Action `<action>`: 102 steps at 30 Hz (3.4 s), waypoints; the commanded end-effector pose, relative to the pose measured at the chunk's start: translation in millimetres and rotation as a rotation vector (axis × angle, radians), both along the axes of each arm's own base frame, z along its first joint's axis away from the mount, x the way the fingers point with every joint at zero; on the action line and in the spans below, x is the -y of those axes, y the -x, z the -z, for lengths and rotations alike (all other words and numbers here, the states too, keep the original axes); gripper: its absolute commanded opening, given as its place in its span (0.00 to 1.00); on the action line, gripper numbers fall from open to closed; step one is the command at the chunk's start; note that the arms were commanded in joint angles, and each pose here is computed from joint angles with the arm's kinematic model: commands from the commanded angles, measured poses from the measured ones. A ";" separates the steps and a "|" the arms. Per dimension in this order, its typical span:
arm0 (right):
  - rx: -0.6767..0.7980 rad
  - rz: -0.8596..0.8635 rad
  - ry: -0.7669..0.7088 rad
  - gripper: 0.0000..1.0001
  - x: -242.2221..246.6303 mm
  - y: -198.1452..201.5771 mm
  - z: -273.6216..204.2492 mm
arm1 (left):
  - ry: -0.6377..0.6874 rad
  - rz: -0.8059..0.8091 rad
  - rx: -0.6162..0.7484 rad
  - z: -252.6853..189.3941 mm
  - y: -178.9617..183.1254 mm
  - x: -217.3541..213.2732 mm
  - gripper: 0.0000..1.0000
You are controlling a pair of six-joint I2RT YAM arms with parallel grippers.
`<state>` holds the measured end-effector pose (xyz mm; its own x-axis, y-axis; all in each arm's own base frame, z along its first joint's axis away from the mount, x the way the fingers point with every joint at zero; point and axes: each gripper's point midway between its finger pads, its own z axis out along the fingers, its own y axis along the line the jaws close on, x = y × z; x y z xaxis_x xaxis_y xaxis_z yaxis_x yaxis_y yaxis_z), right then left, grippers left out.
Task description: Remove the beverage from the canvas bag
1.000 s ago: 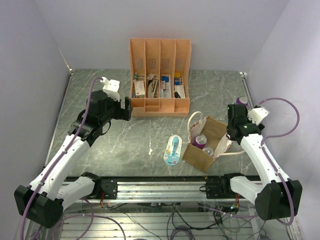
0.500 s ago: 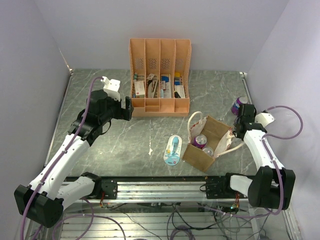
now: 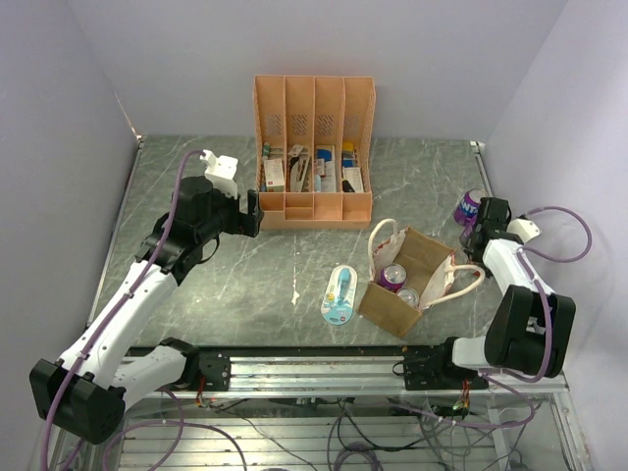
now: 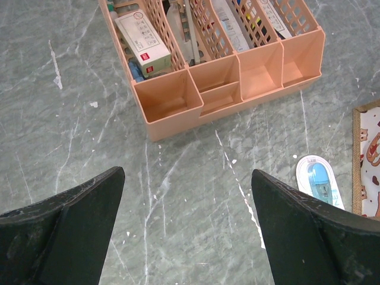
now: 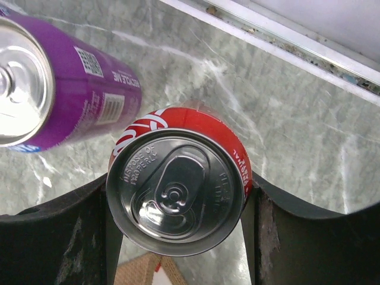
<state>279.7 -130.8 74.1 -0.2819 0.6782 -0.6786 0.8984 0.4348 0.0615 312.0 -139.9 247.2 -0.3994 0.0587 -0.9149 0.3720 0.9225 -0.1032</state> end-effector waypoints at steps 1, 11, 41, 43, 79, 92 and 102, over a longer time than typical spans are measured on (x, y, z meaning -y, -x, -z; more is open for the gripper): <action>0.114 0.015 0.037 0.03 17.0 -28.8 -24.2 | 0.035 0.015 0.042 -20.5 -3.3 3.4 0.98; 0.094 0.027 0.031 0.25 26.2 -26.5 -12.4 | 0.040 0.033 0.019 -14.1 -5.2 8.6 0.98; 0.364 -0.198 0.078 0.99 -7.8 -2.3 -120.8 | 0.030 0.023 0.006 -9.1 -7.0 7.2 0.98; 0.510 -0.418 0.043 0.99 -41.7 -18.3 -147.5 | 0.029 0.022 0.009 -10.1 -6.9 6.7 0.98; 0.262 -1.010 -0.364 1.00 -226.9 52.6 -65.9 | 0.030 0.038 -0.020 -2.9 -8.2 11.2 0.98; 0.043 -0.935 -0.458 1.00 -223.0 101.9 -19.9 | 0.027 0.045 -0.033 0.2 -9.2 12.9 0.98; 0.094 -0.990 -0.469 1.00 -233.6 97.5 -26.1 | 0.122 0.176 -0.089 5.4 -1.6 42.5 0.98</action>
